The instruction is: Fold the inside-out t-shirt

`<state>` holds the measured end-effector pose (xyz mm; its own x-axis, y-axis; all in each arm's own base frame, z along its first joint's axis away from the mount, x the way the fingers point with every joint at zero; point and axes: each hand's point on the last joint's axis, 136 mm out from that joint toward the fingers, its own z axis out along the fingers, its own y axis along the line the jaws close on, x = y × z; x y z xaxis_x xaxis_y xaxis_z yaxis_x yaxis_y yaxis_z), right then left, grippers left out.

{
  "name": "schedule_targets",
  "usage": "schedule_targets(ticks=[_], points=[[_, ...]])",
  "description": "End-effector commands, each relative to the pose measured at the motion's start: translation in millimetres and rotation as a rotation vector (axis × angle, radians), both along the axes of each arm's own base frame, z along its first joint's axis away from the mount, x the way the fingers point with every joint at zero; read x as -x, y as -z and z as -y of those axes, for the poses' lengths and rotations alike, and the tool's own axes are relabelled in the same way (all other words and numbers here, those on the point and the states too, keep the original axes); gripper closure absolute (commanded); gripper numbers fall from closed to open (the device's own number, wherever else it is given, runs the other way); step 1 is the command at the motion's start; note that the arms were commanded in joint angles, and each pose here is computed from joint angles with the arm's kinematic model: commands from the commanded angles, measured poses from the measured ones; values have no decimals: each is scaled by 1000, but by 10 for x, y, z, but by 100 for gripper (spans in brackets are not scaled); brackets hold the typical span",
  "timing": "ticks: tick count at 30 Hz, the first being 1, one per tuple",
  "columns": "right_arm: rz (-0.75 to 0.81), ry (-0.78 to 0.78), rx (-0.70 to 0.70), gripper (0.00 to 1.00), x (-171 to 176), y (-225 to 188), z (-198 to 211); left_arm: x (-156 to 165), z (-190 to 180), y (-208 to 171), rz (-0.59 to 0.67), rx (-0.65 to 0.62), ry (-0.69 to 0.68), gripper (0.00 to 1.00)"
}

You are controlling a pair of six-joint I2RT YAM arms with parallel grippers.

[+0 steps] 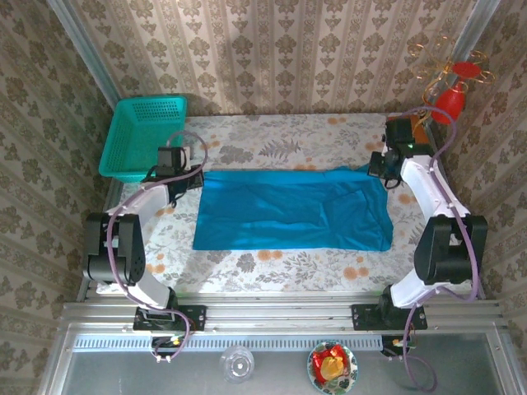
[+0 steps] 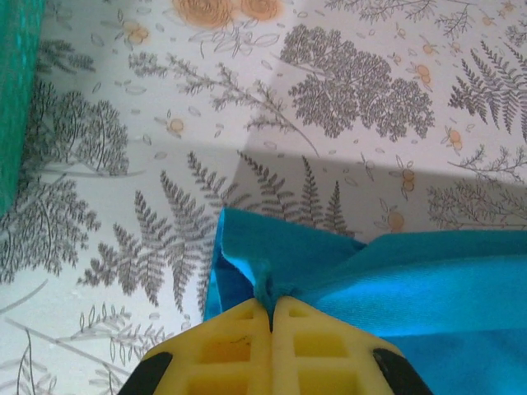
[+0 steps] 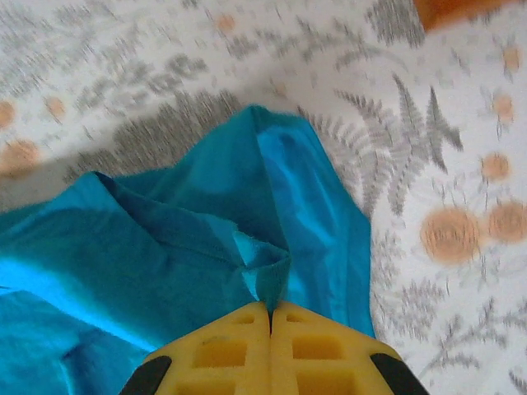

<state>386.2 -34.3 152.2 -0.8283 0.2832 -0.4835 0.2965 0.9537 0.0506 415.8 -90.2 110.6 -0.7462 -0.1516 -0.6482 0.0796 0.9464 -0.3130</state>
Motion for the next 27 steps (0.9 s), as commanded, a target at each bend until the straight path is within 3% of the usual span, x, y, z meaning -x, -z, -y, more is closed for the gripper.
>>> schedule_targets(ticks=[1, 13, 17, 20, 21, 24, 27], points=[[6, 69, -31, 100, 197, 24, 23, 93, -29, -87, 23, 51, -38, 100], [-2, 194, -74, 100, 691, 221, 76, 475, -91, 100, -44, 90, -87, 99], [-16, 271, -52, 99, 886, 331, 154, 617, -100, 189, -74, 113, -108, 86], [34, 302, -47, 69, 938, 258, 181, 700, -130, 178, -78, 118, -125, 75], [51, 299, -53, 65, 928, 216, 166, 716, -130, 151, -75, 119, -124, 74], [93, 243, -64, 64, 834, 61, 49, 726, -135, 35, -57, 115, -118, 73], [107, 85, -140, 64, 629, 4, -329, 706, -99, -57, -51, 117, -92, 72]])
